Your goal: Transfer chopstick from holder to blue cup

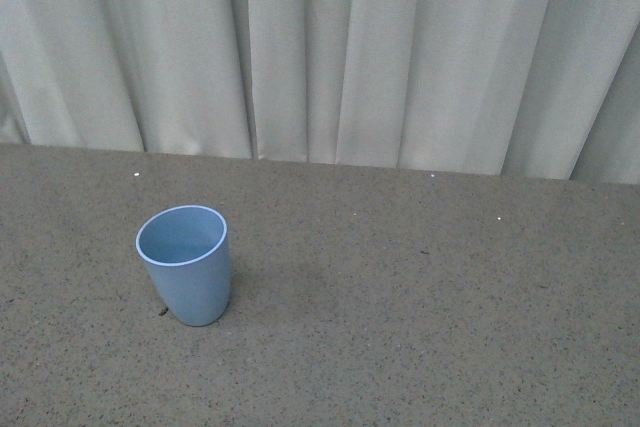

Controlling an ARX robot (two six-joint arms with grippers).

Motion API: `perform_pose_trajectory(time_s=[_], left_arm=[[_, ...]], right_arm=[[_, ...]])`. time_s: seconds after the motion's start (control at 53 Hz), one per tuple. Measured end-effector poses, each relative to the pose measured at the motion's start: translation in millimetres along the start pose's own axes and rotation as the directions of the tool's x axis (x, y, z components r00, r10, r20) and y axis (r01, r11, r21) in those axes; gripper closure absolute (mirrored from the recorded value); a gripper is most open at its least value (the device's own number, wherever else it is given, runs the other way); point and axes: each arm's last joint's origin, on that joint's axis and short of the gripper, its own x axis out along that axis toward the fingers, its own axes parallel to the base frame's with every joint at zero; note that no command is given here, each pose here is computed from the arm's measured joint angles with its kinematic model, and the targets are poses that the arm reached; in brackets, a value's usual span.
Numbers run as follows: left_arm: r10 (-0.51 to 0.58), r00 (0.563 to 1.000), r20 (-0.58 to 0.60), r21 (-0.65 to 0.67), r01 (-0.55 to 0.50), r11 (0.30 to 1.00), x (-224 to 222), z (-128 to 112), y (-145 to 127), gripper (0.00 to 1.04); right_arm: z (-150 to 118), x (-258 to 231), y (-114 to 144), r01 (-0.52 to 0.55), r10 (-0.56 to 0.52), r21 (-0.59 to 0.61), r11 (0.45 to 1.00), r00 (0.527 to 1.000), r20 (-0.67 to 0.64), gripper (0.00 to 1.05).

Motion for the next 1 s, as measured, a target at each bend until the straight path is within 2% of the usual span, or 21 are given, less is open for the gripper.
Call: perform_pose_trajectory(time_s=[0.999], left_arm=[[0.0, 1.0, 0.0, 0.0, 0.0, 1.0, 0.0, 0.0, 0.0, 0.07]], right_arm=[[0.0, 0.0, 0.0, 0.0, 0.0, 0.0, 1.0, 1.0, 0.0, 0.1]])
